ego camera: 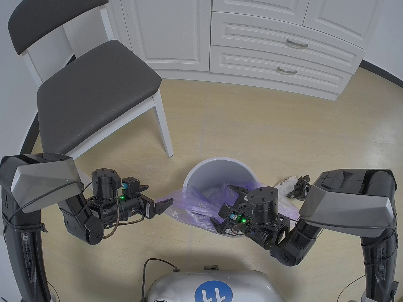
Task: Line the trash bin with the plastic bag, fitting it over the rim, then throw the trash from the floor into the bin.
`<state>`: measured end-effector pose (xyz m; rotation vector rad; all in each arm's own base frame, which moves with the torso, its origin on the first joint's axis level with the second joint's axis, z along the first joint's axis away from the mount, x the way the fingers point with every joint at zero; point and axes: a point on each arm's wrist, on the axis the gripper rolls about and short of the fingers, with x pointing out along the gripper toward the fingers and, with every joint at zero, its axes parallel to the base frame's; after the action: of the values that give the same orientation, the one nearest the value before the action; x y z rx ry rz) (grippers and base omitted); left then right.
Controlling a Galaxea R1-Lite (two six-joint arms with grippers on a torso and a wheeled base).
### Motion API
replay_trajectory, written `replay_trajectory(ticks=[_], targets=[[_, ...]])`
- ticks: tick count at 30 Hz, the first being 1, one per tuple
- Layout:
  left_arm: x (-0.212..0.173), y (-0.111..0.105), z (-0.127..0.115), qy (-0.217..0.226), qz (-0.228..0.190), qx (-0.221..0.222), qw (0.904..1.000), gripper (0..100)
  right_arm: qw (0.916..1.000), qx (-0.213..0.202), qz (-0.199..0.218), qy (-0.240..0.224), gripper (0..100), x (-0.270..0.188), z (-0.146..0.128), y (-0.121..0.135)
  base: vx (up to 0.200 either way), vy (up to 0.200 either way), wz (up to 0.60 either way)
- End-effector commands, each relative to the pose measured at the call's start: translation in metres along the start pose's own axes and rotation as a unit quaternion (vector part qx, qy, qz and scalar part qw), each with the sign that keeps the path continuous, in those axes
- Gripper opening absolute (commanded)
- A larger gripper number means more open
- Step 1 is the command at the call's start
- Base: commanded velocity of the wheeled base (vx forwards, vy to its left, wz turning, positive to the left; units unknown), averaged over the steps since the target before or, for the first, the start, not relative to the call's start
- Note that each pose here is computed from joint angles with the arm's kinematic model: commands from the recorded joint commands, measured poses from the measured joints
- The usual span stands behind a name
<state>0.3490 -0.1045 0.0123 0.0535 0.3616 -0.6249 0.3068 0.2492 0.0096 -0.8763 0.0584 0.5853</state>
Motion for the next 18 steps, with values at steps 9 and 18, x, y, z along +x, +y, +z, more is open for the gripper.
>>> replay_trajectory(ticks=[9, 18], targets=[[0.001, 0.000, -0.001, 0.000, 0.000, 0.000, 1.0000, 100, 0.9990, 0.009, -0.020, 0.039, 100, 0.005, -0.025, -0.022, 0.000, 0.000, 0.00], [0.001, 0.000, -0.001, 0.000, 0.000, 0.000, 1.0000, 100, 0.9994, 0.008, -0.018, 0.029, 0, 0.004, -0.018, -0.021, 0.000, 0.000, 0.00]])
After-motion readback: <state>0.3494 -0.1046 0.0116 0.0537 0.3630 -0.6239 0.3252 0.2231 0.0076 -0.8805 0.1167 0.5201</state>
